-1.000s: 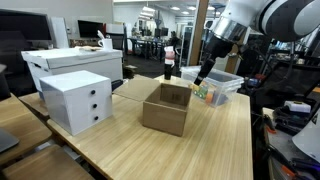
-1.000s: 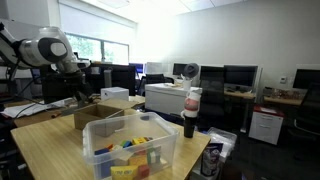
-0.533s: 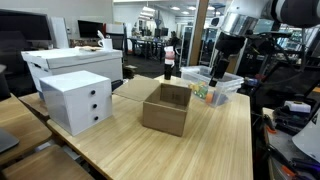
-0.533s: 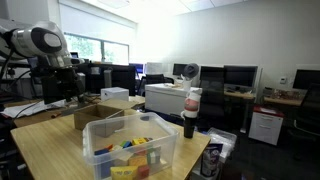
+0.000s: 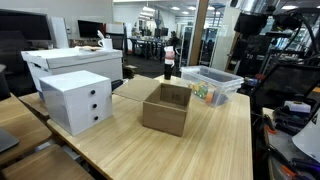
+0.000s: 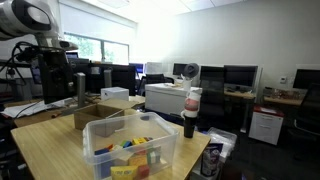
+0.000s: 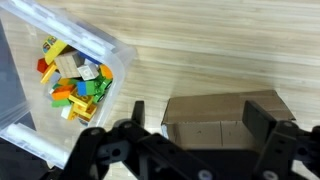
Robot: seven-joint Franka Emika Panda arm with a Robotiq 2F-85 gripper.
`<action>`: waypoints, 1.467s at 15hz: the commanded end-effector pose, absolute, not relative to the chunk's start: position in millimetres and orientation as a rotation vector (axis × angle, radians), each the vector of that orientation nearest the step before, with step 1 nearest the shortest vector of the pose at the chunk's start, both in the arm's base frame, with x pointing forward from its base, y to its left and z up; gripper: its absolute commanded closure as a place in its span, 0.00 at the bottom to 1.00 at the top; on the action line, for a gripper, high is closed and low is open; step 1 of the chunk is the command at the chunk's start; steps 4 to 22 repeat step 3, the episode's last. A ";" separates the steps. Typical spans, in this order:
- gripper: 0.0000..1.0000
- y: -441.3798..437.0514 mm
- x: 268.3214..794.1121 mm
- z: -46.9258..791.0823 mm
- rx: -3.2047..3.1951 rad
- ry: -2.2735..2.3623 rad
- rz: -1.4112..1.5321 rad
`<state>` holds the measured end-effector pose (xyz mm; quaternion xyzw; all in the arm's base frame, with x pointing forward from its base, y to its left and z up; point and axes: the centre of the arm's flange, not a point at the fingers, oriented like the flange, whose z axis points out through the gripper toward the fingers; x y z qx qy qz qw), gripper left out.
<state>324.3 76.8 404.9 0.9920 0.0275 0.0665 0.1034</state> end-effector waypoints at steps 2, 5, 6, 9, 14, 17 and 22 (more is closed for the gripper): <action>0.00 69.6 316.2 418.6 2.922 0.050 0.207; 0.00 67.1 313.1 423.8 2.925 0.041 0.214; 0.00 67.1 313.1 423.8 2.925 0.041 0.214; 0.00 67.1 313.1 423.8 2.925 0.041 0.214; 0.00 67.1 313.1 423.8 2.925 0.041 0.214; 0.00 67.1 313.1 423.8 2.925 0.041 0.214; 0.00 67.1 313.1 423.8 2.925 0.041 0.214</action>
